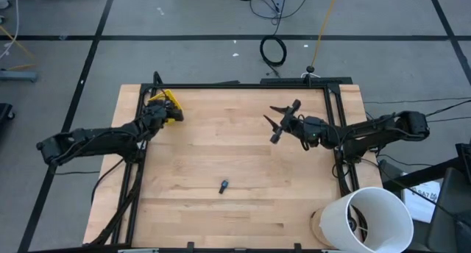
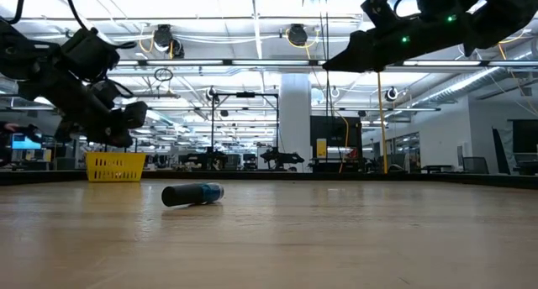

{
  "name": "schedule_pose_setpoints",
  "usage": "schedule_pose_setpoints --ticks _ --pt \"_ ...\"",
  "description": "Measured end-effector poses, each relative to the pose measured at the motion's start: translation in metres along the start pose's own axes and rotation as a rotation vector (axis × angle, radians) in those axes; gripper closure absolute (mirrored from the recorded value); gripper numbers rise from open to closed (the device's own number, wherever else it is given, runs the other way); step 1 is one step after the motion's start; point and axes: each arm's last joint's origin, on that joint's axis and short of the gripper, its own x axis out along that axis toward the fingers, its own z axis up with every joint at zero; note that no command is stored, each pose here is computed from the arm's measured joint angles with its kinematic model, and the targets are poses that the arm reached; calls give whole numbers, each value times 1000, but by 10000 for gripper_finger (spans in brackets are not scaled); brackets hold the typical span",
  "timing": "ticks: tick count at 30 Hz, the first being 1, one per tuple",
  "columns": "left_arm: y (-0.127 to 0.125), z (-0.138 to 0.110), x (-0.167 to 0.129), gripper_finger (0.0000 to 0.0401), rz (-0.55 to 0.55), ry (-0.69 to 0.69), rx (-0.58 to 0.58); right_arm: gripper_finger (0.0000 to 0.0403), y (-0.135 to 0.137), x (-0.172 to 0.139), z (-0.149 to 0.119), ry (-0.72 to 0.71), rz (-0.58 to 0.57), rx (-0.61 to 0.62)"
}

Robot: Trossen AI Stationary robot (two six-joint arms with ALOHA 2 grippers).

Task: Pick & Place Nail Polish
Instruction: Put the light pink nail polish into the yellow bin

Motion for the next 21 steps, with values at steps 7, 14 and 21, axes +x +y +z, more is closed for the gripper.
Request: schedule_pose_setpoints --ticks 7,14,21 --pt "2 1 1 345 18 1 -33 229 -1 1 -1 4 -5 7" --pt "4 1 2 330 33 2 -54 232 0 1 -2 10 -3 3" --pt "5 1 2 325 36 5 -43 232 0 1 -2 10 -3 2"
